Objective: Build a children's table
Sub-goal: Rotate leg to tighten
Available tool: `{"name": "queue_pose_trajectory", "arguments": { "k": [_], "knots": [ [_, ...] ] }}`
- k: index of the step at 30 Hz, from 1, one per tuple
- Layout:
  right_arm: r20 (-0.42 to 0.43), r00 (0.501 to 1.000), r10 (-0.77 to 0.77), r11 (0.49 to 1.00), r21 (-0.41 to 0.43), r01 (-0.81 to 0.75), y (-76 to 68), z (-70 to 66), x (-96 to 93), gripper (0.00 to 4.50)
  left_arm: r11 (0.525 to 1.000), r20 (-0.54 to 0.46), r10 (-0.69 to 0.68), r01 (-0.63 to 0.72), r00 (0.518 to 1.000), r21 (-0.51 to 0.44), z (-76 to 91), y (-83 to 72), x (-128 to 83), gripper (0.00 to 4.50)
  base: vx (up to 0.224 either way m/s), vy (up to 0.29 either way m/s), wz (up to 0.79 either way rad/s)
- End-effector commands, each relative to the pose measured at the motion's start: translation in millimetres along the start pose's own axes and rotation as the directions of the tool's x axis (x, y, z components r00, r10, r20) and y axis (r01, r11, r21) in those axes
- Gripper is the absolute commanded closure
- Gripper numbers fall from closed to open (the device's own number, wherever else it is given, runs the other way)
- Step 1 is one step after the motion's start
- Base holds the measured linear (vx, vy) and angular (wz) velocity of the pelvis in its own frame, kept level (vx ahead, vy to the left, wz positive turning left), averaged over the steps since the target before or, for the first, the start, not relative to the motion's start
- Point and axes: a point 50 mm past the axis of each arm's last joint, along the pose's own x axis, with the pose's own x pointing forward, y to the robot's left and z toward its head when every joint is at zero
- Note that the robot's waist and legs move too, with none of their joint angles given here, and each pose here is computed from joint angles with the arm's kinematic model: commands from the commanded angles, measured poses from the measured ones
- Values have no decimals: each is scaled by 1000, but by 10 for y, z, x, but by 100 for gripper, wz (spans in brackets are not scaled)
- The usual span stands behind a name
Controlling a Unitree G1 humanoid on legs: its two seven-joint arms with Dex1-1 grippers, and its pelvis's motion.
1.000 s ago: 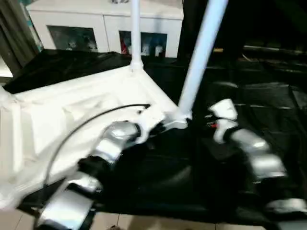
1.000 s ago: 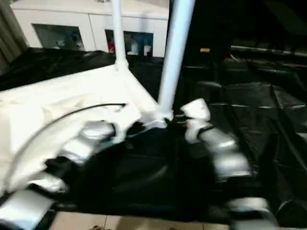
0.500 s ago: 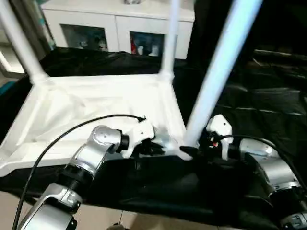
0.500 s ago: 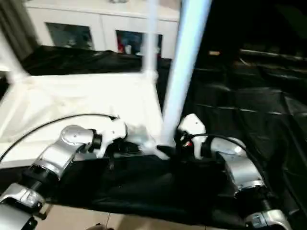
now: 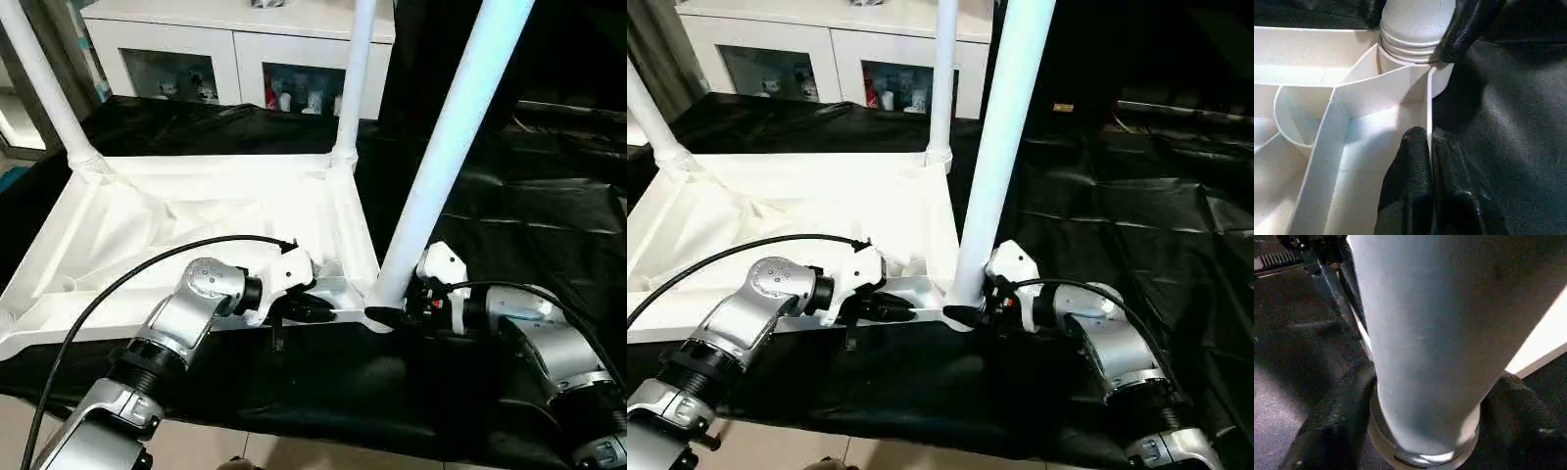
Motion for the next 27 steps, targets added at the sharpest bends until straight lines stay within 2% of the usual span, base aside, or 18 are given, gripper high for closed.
{"name": "queue_pose_trajectory", "arguments": {
  "k": [1, 6, 9, 11, 13, 14, 15, 16, 17, 18, 20, 24, 25, 27],
  "knots": [
    [-10, 1000, 5, 1000, -4, -5, 3, 6, -4, 161, 998, 23, -58, 58, 998, -14, -9, -79, 54, 450, 0, 0, 0],
    [-11, 1000, -27, 999, 18, 27, -4, -23, 22, 178, 999, 23, -42, 42, 999, -20, -16, -68, 52, 450, 0, 0, 0],
    [-15, 961, -276, 957, 87, 276, -129, -149, 144, 179, 989, -9, 141, -142, 990, -38, -45, 86, 97, 450, 0, 0, 0],
    [-26, 908, -419, 898, 139, 418, -185, -206, 218, 181, 965, -14, 255, -255, 967, -65, -45, 183, 127, 450, 0, 0, 0],
    [-35, 815, -579, 789, 230, 570, -238, -225, 309, 181, 935, -18, 342, -342, 940, -94, -24, 255, 172, 450, 0, 0, 0],
    [-39, 799, -600, 770, 244, 590, -244, -228, 321, 181, 930, -19, 353, -353, 935, -98, -20, 264, 180, 450, 0, 0, 0],
    [-63, 732, -678, 689, 292, 663, -253, -239, 386, 181, 901, -24, 416, -416, 909, -123, 3, 309, 222, 450, 0, 0, 0],
    [-85, 687, -722, 636, 312, 706, -249, -245, 439, 181, 874, -29, 466, -465, 884, -142, 25, 342, 257, 450, 0, 0, 0],
    [-102, 666, -739, 616, 296, 730, -230, -241, 503, 181, 851, -29, 503, -501, 864, -156, 50, 364, 290, 450, 0, 0, 0],
    [-109, 656, -747, 610, 280, 741, -216, -235, 543, 181, 838, -28, 524, -521, 851, -164, 67, 376, 310, 450, 0, 0, 0],
    [-92, 672, -734, 628, 282, 725, -165, -195, 661, 181, 821, -27, 552, -549, 834, -159, 98, 387, 359, 450, 0, 0, 0],
    [-48, 688, -724, 644, 311, 699, -148, -132, 740, 181, 840, -11, 529, -525, 849, -136, 119, 356, 425, 450, 0, 0, 0],
    [-23, 679, -734, 634, 334, 697, -164, -106, 732, 111, 850, -4, 515, -512, 857, -127, 117, 339, 439, 450, 0, 0, 0],
    [2, 662, -750, 618, 358, 700, -190, -74, 715, 109, 852, -4, 511, -508, 859, -127, 102, 333, 440, 450, 0, 0, 0]
  ]
}}
